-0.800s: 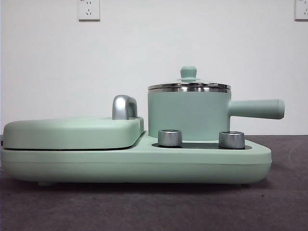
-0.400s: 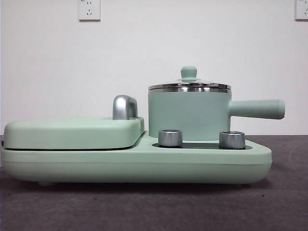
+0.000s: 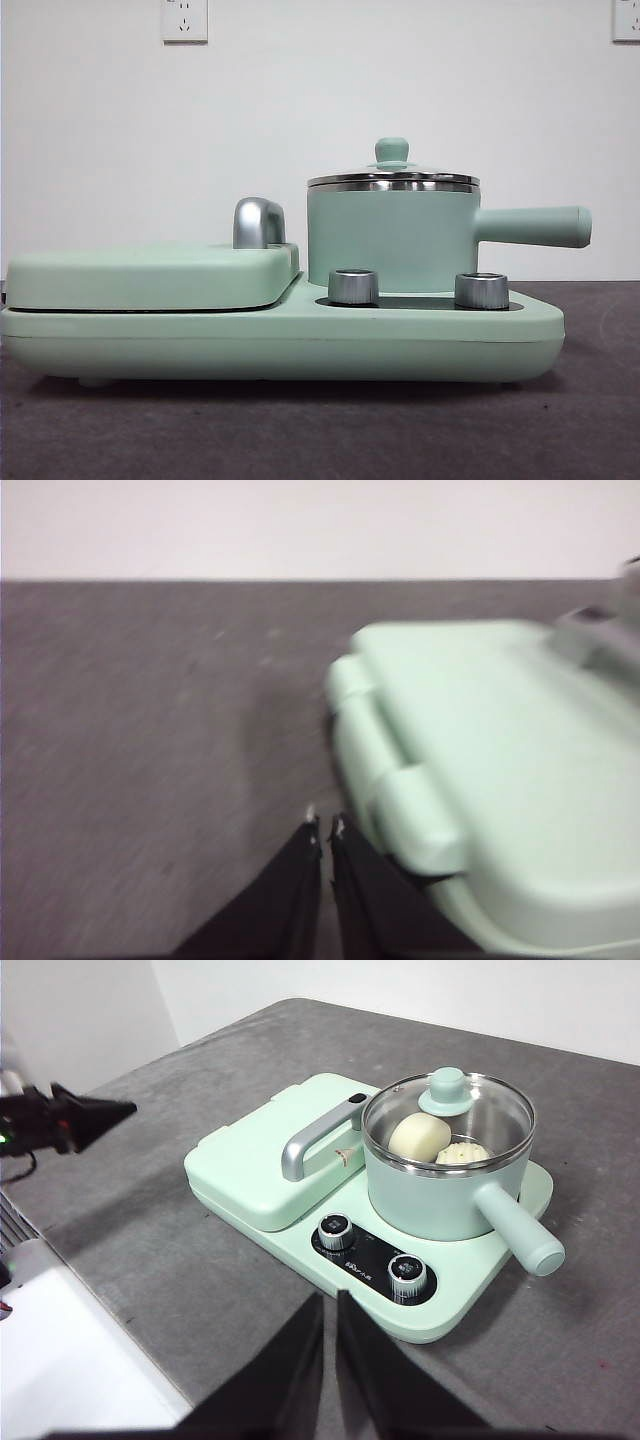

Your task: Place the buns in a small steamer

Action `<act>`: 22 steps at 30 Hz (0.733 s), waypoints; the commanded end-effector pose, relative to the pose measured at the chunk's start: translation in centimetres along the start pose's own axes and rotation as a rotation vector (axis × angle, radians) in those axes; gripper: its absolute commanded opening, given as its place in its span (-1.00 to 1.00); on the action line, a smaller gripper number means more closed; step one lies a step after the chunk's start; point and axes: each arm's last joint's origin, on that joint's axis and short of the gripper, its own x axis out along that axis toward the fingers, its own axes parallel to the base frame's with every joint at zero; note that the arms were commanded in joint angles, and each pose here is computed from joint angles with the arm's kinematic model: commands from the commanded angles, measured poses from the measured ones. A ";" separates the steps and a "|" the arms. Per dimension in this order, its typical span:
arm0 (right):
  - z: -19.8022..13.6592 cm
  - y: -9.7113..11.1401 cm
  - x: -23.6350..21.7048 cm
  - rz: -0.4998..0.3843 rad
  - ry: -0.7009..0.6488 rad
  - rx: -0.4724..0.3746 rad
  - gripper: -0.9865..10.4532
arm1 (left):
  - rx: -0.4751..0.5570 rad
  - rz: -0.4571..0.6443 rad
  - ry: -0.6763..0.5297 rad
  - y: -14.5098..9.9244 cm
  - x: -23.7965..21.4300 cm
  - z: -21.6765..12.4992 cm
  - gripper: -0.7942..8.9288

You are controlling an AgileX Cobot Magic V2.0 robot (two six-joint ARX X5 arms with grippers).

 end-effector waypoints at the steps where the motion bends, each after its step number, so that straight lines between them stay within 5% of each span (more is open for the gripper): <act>1: 0.3 0.1 -0.2 0.009 -0.015 -0.016 -0.79 | -0.023 0.034 -0.003 0.3 0.4 -0.7 -0.79; 22: 0.3 0.1 -0.2 0.008 -0.015 -0.016 -0.79 | -0.026 0.106 0.016 0.7 1.1 -2.3 -0.79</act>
